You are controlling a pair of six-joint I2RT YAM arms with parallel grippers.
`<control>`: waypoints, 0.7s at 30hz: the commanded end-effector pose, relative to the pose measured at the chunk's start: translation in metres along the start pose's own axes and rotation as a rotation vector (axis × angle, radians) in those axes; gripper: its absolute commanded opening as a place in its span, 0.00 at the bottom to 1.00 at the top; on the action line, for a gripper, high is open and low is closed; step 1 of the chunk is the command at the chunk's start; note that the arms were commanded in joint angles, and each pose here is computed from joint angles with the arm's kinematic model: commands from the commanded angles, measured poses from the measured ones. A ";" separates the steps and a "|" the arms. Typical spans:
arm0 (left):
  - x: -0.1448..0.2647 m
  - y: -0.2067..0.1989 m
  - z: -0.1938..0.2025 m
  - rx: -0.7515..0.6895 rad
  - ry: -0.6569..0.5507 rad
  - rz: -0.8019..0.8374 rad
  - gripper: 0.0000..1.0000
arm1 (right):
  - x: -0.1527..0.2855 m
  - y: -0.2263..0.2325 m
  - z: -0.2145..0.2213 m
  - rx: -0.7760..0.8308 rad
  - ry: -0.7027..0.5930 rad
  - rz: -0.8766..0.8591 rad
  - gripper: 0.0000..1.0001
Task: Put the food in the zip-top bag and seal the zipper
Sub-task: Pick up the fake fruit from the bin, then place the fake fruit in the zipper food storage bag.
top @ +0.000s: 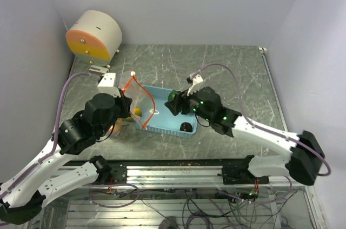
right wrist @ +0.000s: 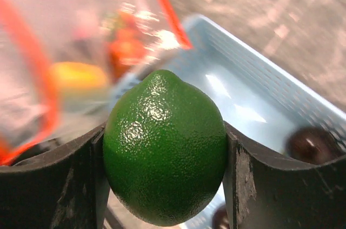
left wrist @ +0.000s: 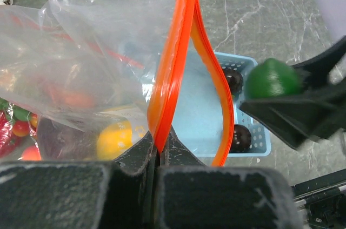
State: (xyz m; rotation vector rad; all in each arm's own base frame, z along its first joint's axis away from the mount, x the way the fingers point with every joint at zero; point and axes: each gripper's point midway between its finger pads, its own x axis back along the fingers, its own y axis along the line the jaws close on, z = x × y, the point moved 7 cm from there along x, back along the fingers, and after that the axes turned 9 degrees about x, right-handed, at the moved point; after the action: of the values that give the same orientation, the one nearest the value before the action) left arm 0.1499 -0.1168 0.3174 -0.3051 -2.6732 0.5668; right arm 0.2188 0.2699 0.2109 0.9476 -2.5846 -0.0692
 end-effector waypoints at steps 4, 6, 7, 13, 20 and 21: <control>0.004 -0.003 -0.010 0.007 -0.026 0.008 0.07 | 0.063 0.088 -0.055 0.221 -0.277 -0.667 0.41; 0.003 -0.005 -0.010 0.011 -0.023 0.018 0.07 | 0.061 0.100 -0.063 0.241 -0.294 -0.700 0.42; 0.003 -0.006 -0.009 0.013 -0.022 0.023 0.07 | 0.057 0.104 -0.068 0.241 -0.302 -0.709 0.41; 0.004 -0.010 -0.009 0.020 -0.009 0.051 0.07 | 0.014 0.114 -0.083 0.198 -0.306 -0.635 0.41; 0.017 -0.013 -0.016 0.050 -0.018 0.115 0.07 | -0.043 0.112 -0.089 0.199 -0.225 -0.429 0.51; 0.019 -0.013 -0.016 0.052 -0.018 0.118 0.07 | -0.048 0.111 -0.089 0.198 -0.215 -0.391 0.55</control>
State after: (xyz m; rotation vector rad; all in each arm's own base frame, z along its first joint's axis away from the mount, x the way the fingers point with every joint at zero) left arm 0.1461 -0.1181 0.3199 -0.3519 -2.6559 0.5787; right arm 0.1973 0.3844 0.2899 1.7550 -2.4756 -0.0683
